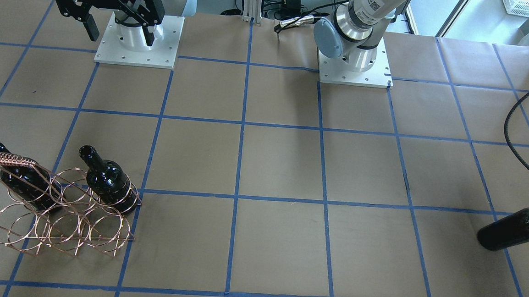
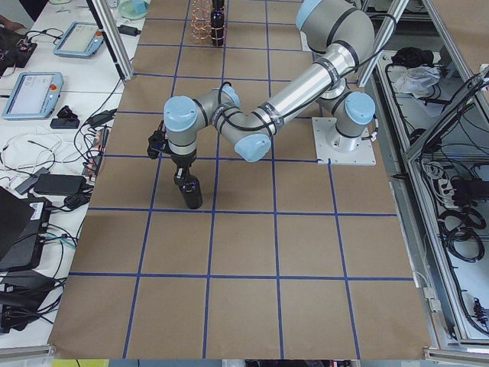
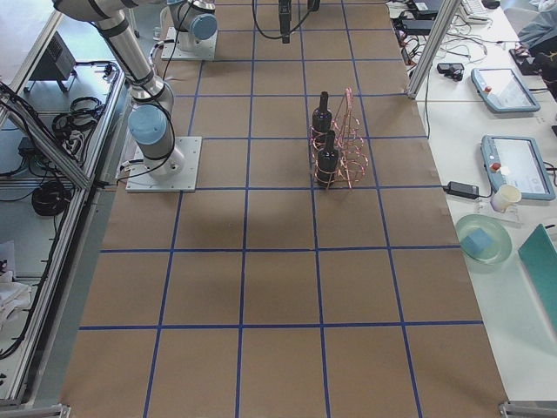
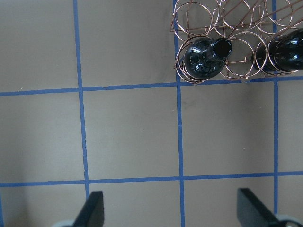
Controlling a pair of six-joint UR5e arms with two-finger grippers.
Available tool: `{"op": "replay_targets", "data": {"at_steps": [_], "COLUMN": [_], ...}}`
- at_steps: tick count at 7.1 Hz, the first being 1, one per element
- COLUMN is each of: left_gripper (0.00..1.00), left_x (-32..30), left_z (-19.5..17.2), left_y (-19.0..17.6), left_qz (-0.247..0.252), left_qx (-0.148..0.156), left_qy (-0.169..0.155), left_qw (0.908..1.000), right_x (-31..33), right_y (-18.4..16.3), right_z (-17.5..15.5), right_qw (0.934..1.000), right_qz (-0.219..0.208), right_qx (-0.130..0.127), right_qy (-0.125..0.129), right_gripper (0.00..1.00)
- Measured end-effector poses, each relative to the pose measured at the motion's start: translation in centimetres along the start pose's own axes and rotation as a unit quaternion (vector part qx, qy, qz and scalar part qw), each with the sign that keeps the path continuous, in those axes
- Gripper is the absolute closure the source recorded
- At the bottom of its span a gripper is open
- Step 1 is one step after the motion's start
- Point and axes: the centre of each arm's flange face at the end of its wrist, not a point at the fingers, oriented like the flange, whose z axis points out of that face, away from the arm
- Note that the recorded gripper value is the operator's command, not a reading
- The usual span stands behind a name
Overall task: Place wine into wine basket
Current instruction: 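Lower the left gripper onto the lying bottle and close on it, then lift the bottle with the left gripper and turn it upright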
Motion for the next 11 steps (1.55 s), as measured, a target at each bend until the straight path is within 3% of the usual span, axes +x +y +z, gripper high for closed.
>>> {"op": "replay_targets", "data": {"at_steps": [1,2,3,8,11], "left_gripper": [0.57,0.82,1.0,1.0,1.0], "left_x": [0.0,0.0,0.0,0.7,8.1], "left_z": [0.0,0.0,0.0,-1.2,-5.7], "left_y": [0.1,0.2,0.3,0.8,-0.9], "left_qz": [0.0,0.0,0.001,0.014,-0.006], "left_qx": [-0.002,-0.005,-0.008,-0.021,-0.008], "left_qy": [0.0,-0.001,-0.002,-0.006,0.005], "left_qw": [1.0,1.0,1.0,0.9997,0.9999], "right_x": [0.0,0.0,0.0,0.1,0.1], "right_y": [0.0,0.0,0.0,-0.1,-0.1], "right_z": [0.0,0.0,0.0,0.1,0.1], "right_qw": [1.0,1.0,1.0,1.0,1.0], "right_qz": [0.0,0.0,0.0,-0.002,-0.002], "right_qx": [0.0,0.0,0.0,0.0,0.0], "right_qy": [-0.001,-0.001,-0.001,0.0,-0.001], "right_gripper": [0.0,0.0,0.0,0.0,0.0]}}
